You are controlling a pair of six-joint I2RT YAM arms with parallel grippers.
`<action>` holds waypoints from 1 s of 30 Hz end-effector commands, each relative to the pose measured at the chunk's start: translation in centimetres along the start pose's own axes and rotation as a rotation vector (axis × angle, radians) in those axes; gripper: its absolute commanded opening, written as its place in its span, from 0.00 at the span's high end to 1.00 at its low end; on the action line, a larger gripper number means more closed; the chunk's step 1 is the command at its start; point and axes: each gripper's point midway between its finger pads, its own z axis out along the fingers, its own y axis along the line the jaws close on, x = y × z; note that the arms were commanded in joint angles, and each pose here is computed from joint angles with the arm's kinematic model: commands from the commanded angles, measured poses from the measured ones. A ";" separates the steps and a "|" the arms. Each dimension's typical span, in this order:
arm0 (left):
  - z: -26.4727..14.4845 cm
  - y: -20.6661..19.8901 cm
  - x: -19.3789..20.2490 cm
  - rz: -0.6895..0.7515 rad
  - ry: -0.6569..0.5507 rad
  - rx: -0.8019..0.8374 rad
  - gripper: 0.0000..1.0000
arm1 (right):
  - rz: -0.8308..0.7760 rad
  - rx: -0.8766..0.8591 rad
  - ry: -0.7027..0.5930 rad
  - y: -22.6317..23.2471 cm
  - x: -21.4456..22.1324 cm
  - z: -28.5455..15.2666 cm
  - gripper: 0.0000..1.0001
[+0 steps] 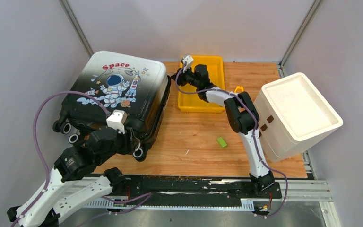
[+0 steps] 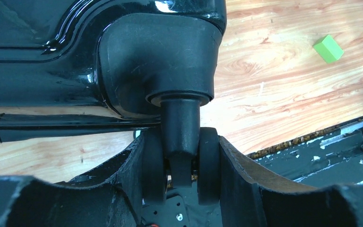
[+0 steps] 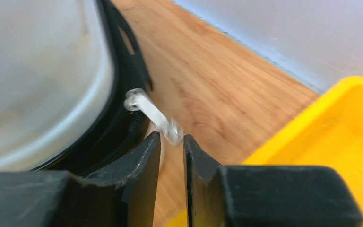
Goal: Open, take out, and arrange the luggage
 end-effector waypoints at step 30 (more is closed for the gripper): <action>-3.3 11.8 -6.2 -0.588 -0.101 -0.847 0.18 | 0.514 -0.113 0.091 5.2 -16.3 -4.2 0.12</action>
